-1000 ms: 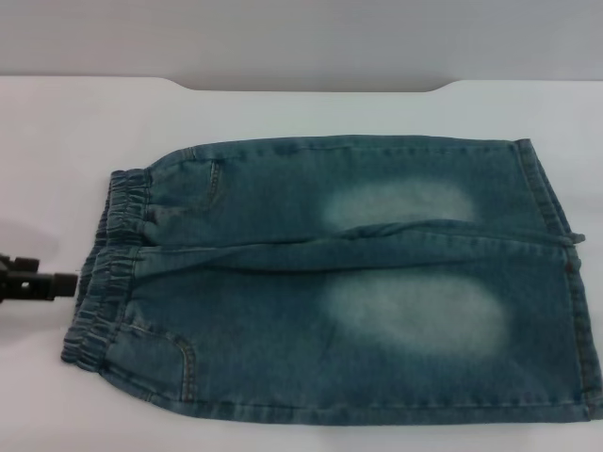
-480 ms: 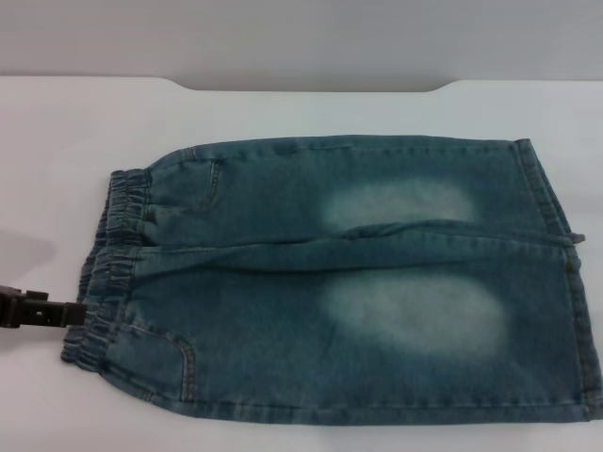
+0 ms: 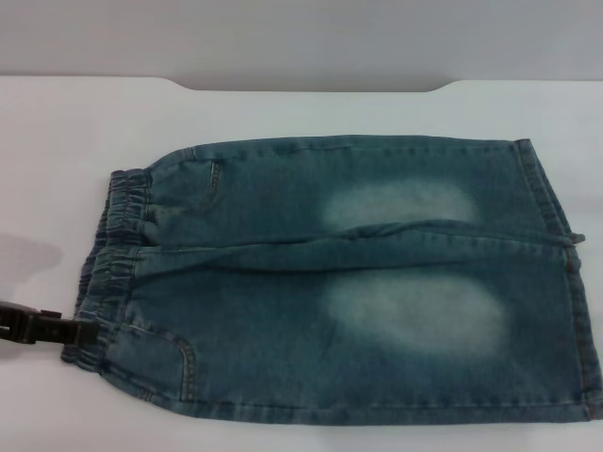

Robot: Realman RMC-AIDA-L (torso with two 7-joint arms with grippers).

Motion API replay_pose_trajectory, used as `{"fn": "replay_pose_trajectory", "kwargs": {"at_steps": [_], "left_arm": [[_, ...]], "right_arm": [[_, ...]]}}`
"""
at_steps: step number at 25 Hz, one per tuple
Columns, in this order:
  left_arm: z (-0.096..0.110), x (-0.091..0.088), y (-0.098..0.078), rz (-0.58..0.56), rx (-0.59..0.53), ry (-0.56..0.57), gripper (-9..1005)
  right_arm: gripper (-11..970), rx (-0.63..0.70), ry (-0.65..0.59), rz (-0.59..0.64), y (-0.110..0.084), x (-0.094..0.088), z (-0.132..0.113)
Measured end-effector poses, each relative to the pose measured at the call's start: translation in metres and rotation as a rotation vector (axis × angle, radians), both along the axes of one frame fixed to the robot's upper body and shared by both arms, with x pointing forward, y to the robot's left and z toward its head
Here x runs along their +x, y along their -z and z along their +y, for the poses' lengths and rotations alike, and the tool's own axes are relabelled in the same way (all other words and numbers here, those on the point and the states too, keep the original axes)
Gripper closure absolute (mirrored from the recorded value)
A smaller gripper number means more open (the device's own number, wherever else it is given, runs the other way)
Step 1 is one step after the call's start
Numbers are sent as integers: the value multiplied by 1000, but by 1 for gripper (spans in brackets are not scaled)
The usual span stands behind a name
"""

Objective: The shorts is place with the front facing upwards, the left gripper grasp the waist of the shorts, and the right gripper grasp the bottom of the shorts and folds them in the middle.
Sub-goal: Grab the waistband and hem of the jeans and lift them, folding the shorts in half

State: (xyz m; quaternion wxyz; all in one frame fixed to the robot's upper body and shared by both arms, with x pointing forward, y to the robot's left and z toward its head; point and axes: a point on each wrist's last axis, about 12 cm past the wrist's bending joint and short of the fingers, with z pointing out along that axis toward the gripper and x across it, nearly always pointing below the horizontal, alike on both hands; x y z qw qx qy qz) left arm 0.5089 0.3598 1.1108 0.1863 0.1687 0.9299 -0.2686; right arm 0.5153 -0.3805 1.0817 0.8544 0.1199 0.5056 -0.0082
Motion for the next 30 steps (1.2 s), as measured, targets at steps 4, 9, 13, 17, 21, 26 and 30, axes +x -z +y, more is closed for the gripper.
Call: {"fn": "replay_pose_trajectory", "kwargs": {"at_steps": [4, 9, 13, 17, 21, 26, 30], "left_arm": [[-2, -1, 4, 11, -10, 2, 238], [-3, -2, 7, 21, -17, 10, 238], [-6, -1, 9, 28, -26, 18, 238], [-7, -1, 10, 36, -32, 21, 238], [-7, -1, 10, 38, -34, 22, 238], [-7, -1, 10, 38, -33, 24, 240], [-7, -2, 11, 44, -33, 29, 245]], "right_arm": [[463, 0, 0, -1, 0, 0, 0], [463, 0, 2, -1, 0, 0, -1], [463, 1, 2, 0, 0, -1, -1], [464, 1, 2, 0, 0, -1, -1], [464, 2, 3, 0, 0, -1, -1], [464, 1, 3, 0, 0, -1, -2], [464, 2, 4, -2, 0, -1, -2]]}}
